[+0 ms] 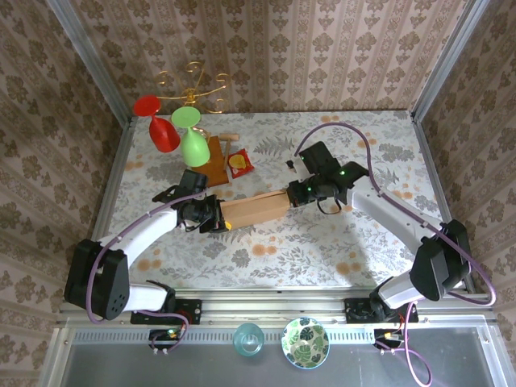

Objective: Fold the paper box

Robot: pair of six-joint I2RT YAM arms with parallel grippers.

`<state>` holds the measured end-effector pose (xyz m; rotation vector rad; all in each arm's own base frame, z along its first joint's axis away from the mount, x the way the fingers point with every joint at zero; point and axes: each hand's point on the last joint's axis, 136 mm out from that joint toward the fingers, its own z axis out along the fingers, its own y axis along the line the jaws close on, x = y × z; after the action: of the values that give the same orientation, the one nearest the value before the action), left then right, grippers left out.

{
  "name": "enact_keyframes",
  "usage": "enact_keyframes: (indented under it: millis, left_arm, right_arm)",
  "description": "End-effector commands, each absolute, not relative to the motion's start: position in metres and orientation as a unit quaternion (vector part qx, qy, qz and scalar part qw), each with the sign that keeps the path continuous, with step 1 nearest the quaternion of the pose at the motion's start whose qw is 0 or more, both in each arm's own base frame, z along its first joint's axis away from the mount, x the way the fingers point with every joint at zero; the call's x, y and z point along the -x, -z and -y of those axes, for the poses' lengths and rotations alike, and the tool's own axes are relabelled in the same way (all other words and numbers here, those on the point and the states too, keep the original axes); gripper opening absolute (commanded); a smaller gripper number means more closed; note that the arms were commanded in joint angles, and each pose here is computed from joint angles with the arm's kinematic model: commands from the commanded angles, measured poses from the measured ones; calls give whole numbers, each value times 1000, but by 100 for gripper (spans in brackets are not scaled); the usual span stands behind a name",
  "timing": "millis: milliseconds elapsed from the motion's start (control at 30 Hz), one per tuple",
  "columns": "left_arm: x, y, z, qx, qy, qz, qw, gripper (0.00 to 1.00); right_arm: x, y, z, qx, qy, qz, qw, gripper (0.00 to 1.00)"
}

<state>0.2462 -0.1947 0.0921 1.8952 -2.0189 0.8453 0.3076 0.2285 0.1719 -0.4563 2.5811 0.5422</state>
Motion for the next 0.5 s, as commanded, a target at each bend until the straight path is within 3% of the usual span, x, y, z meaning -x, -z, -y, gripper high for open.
enact_keyframes:
  millis: [0, 467]
  left_arm:
    - [-232, -61, 168, -741, -209, 627, 116, 8]
    - [-231, -56, 169, -745, -209, 622, 119, 7]
  right_arm:
    - [-306, -166, -227, 144, -196, -941, 234, 0]
    - [-296, -144, -217, 130, -200, -929, 283, 0]
